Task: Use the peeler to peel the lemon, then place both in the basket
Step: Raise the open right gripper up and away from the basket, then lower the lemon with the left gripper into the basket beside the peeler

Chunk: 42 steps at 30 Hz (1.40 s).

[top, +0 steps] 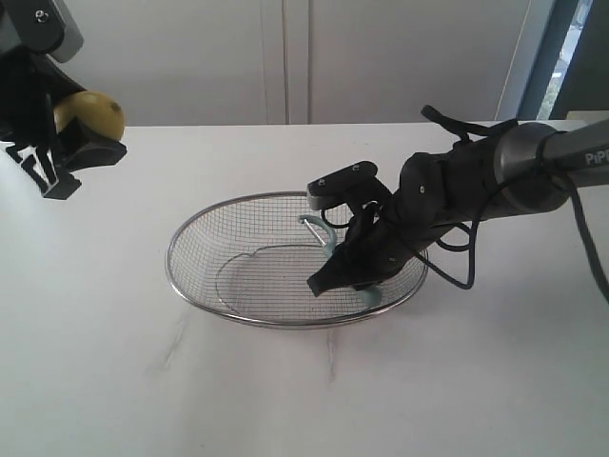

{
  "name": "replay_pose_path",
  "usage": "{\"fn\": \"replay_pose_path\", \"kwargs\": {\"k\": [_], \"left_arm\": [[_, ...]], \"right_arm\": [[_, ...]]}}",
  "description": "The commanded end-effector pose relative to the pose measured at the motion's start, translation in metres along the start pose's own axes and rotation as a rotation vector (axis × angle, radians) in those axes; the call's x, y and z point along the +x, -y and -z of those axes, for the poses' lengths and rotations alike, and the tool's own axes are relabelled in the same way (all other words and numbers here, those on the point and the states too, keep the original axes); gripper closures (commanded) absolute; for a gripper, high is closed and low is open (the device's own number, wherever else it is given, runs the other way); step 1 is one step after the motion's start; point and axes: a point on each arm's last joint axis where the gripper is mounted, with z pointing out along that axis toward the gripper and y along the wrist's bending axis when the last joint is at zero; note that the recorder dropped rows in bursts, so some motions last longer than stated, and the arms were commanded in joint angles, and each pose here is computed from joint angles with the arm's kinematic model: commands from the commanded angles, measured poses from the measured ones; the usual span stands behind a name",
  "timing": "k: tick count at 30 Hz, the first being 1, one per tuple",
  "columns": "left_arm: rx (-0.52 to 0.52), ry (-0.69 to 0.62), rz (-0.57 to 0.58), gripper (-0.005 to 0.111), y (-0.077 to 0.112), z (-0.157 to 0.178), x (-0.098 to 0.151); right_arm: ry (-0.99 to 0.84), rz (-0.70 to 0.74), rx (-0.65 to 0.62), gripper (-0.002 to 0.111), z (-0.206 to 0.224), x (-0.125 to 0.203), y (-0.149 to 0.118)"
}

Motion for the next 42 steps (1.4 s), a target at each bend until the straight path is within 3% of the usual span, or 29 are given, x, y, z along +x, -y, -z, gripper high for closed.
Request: {"fn": "replay_pose_path", "kwargs": {"k": [1, 8, 12, 18, 21, 24, 30, 33, 35, 39, 42], "left_arm": [[0.001, 0.019, 0.037, 0.107, 0.0, 0.002, -0.001], [-0.003, 0.02, 0.037, 0.107, 0.0, 0.002, -0.002], [-0.003, 0.029, 0.05, 0.107, 0.0, 0.002, -0.002], [0.006, 0.078, 0.109, 0.107, 0.001, 0.002, -0.007], [0.037, 0.159, 0.257, 0.107, 0.001, -0.002, -0.013], [0.063, 0.19, 0.33, 0.107, 0.002, -0.007, -0.015], [0.153, 0.235, 0.364, 0.107, 0.012, -0.029, -0.021], [0.22, 0.238, 0.324, 0.107, 0.024, -0.043, -0.026], [0.248, 0.232, 0.27, 0.107, 0.032, -0.052, -0.028], [0.289, 0.209, 0.267, 0.107, 0.04, -0.065, -0.026], [0.307, 0.19, 0.285, 0.107, 0.043, -0.076, -0.023]], "right_arm": [[0.021, -0.007, 0.007, 0.077, 0.0, -0.003, 0.001], [0.051, -0.049, 0.015, 0.061, 0.002, -0.006, 0.001], [0.104, -0.046, 0.02, 0.061, 0.021, -0.015, 0.001], [0.272, -0.032, 0.032, 0.061, 0.089, -0.036, -0.002], [0.365, -0.013, 0.033, 0.061, 0.142, -0.04, -0.006], [0.38, 0.025, 0.042, 0.061, 0.172, -0.036, -0.009], [0.29, 0.104, 0.057, 0.061, 0.216, -0.014, -0.014], [0.221, 0.125, 0.058, 0.069, 0.228, -0.002, -0.015], [0.178, 0.134, 0.058, 0.08, 0.233, 0.004, -0.016], [0.144, 0.15, 0.073, 0.106, 0.239, 0.011, -0.016], [0.168, 0.14, 0.073, 0.108, 0.242, 0.01, -0.016]]}}
